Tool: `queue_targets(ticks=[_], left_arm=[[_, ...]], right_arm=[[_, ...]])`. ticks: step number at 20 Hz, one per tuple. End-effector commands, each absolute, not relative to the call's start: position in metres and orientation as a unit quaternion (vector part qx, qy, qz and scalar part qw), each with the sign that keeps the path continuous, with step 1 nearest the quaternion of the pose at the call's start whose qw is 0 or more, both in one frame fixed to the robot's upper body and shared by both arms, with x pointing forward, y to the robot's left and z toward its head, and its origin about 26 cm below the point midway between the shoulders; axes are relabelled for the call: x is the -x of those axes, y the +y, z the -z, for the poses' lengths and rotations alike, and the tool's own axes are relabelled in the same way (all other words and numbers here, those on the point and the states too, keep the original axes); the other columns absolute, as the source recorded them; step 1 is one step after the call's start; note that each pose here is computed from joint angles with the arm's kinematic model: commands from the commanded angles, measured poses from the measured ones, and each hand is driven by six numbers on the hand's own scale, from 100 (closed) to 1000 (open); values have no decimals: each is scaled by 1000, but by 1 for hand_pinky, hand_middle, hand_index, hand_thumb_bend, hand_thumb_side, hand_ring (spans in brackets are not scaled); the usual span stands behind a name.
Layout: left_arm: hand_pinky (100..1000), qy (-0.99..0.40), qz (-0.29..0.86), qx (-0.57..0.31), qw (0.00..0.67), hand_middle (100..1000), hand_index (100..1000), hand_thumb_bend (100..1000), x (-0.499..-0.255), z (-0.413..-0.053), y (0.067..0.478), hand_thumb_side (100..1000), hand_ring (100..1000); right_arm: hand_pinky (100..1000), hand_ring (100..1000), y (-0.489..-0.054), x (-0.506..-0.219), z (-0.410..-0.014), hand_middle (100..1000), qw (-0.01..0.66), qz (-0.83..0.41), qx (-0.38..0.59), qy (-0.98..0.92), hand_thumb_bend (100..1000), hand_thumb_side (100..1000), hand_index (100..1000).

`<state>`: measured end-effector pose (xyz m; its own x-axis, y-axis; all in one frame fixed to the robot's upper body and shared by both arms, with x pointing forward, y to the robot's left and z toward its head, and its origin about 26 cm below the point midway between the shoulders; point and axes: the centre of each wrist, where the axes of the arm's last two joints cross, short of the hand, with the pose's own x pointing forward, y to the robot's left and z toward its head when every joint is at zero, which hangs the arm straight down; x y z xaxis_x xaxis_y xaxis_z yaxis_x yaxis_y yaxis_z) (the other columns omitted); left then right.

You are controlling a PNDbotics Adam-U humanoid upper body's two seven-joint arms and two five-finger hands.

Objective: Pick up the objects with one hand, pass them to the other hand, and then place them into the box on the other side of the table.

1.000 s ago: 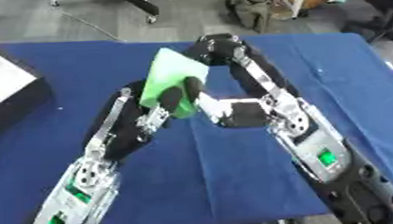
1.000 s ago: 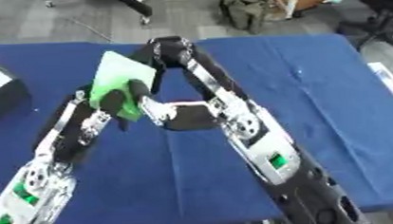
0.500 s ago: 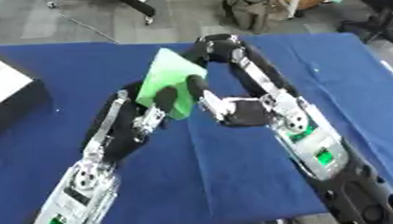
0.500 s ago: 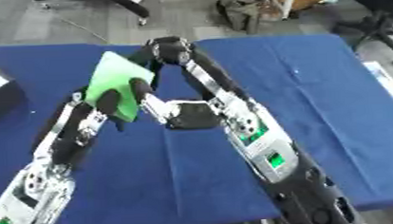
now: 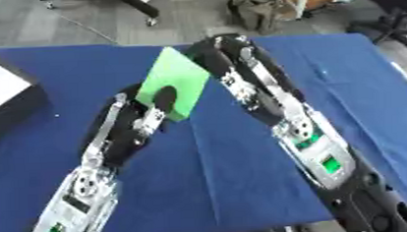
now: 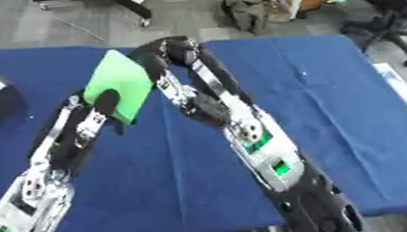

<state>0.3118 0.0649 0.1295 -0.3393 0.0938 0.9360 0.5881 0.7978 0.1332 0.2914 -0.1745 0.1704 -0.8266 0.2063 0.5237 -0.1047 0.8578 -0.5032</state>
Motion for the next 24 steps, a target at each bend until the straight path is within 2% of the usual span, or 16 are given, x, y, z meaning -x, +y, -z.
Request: queue_targets(ticks=[1,11,20,21,24], left_arm=[[536,-793,232,212,523,261,477,100,-313,-135,67,571,279],[536,-797,231,198,522,258,476,100,-313,-134,76,566,278],[538,-814,210,145,521,260,479,100,-321,-141,103,557,279],[535,-815,209,143,520,257,479,100,-321,-142,104,533,277],[535,-835,196,91,506,257,479,100,-334,-151,126,533,277]], right_arm=[[529,474,-174,-289,-179,459,289,-253,40,-922,100,1000,714],[529,475,-182,-293,-185,461,312,-190,105,-925,100,1000,717],[534,477,-201,-296,-185,464,294,-137,156,-933,100,984,717],[539,477,-202,-296,-184,464,294,-136,159,-933,100,960,715],[539,477,-216,-294,-177,464,303,-130,191,-925,100,960,715]])
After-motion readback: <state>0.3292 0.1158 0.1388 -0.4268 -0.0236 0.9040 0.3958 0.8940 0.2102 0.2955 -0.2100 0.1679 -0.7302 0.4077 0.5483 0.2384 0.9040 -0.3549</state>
